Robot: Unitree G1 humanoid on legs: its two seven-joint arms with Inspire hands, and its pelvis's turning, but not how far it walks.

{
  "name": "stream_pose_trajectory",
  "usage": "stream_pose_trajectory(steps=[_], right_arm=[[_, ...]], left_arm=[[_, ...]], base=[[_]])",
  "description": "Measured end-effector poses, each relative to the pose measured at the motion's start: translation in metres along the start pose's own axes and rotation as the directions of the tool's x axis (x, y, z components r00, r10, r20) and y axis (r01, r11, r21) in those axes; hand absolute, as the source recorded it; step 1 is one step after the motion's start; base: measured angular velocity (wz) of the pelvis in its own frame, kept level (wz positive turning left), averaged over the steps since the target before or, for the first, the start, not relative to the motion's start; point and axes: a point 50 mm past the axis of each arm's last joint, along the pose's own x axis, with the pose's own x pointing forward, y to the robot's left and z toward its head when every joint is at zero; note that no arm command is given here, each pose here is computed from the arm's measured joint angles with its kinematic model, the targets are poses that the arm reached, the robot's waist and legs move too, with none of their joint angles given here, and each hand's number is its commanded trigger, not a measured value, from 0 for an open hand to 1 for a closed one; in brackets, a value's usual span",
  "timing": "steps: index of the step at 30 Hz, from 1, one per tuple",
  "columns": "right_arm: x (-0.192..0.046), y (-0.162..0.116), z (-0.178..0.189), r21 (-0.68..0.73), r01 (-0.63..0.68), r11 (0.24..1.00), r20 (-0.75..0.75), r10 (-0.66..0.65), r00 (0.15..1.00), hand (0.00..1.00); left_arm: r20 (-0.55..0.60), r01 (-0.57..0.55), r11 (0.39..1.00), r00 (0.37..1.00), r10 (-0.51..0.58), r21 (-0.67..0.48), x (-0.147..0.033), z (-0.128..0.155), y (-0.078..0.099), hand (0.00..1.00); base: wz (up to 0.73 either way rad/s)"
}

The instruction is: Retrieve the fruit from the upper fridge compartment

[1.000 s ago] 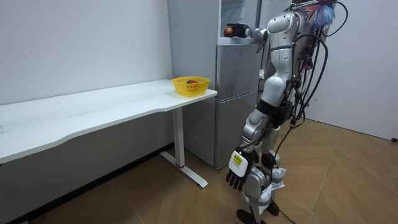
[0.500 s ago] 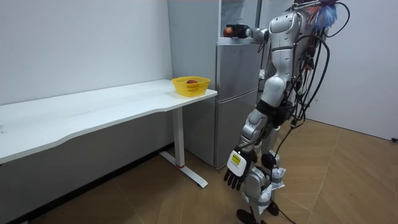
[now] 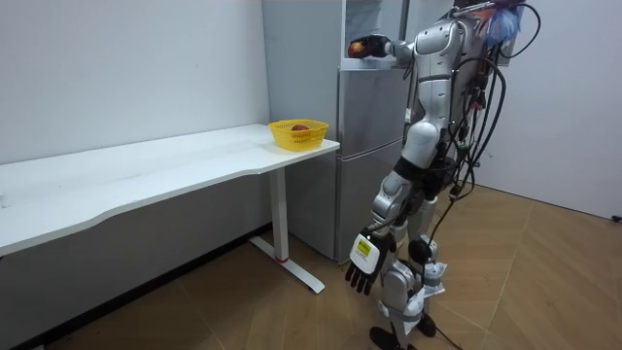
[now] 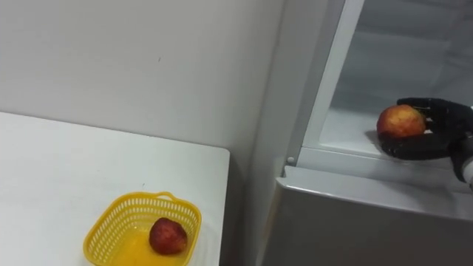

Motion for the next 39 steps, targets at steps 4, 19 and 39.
stream_pose_trajectory(steps=[4,19,39], right_arm=[[0.000,0.000,0.001,0.004,0.003,1.000,0.004,-0.003,1.000,1.00],[-0.006,0.006,0.015,0.046,0.047,0.998,0.095,-0.051,0.994,1.00],[-0.055,0.062,0.033,0.196,0.107,0.975,0.310,-0.165,0.936,1.00]], left_arm=[[-0.003,-0.002,1.000,1.000,0.002,0.000,0.000,-0.001,-0.001,0.00],[0.018,-0.006,1.000,1.000,0.006,-0.012,0.001,0.005,-0.002,0.00],[0.054,-0.010,0.999,0.999,0.008,0.039,0.002,0.009,-0.016,0.00]], base=[[0.00],[0.00],[-0.02]])
